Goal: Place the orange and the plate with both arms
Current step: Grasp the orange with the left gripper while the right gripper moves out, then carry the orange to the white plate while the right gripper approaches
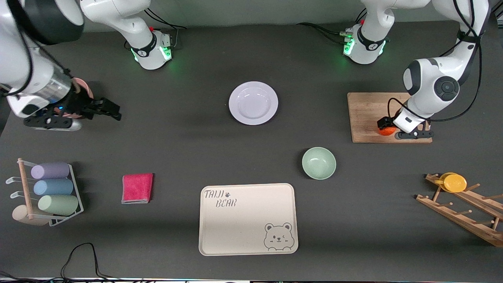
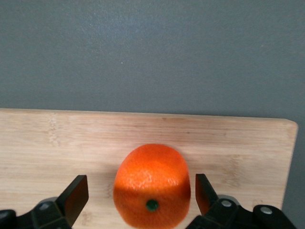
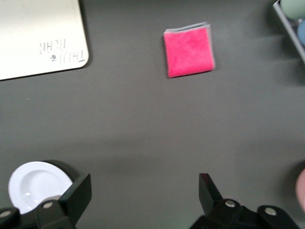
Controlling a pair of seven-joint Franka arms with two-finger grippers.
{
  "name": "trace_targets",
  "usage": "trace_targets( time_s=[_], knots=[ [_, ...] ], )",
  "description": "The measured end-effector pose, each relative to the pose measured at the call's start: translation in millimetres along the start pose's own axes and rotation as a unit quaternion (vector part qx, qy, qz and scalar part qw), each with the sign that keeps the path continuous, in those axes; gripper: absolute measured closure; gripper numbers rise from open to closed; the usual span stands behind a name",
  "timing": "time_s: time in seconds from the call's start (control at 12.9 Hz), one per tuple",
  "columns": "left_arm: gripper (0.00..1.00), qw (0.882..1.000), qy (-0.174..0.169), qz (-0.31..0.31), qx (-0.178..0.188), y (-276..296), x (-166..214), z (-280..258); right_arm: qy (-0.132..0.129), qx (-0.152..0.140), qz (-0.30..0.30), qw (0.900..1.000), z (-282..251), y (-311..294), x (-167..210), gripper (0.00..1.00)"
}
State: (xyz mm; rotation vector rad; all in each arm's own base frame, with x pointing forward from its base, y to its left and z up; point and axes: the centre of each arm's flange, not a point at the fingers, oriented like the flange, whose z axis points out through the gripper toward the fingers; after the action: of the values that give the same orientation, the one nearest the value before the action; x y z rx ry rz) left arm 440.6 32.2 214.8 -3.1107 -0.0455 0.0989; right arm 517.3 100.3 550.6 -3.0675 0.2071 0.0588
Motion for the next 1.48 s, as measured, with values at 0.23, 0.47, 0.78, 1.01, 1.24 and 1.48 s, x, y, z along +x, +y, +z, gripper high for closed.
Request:
trace_targets(
  time_s=[0.23,0.47,0.78,1.01,1.24,1.48],
  knots=[
    [0.06,1.000,-0.007,0.002,0.003,1.3,-2.0,12.3,-0.003,0.021,0.005,1.000,5.3,-41.9,-20.8,0.00],
    [0.25,1.000,-0.010,0.002,0.003,1.9,-4.5,14.2,-0.008,0.076,0.025,0.997,28.5,-43.4,-27.9,0.00],
    [0.29,1.000,0.000,0.002,-0.003,4.1,-1.0,-5.1,-0.027,0.164,0.043,0.985,77.6,-36.6,-50.7,0.00],
    [0.29,1.000,-0.006,-0.015,-0.023,12.2,13.7,-74.9,-0.059,0.239,0.030,0.969,109.8,-35.8,-65.4,0.00],
    [0.29,0.998,-0.013,-0.064,-0.028,74.2,23.4,-194.5,-0.075,0.315,0.025,0.946,152.4,-28.6,-81.0,0.00],
    [0.29,0.994,-0.025,-0.107,-0.020,180.3,7.8,-284.4,-0.084,0.379,0.023,0.921,194.6,-19.2,-101.5,0.00]
  ],
)
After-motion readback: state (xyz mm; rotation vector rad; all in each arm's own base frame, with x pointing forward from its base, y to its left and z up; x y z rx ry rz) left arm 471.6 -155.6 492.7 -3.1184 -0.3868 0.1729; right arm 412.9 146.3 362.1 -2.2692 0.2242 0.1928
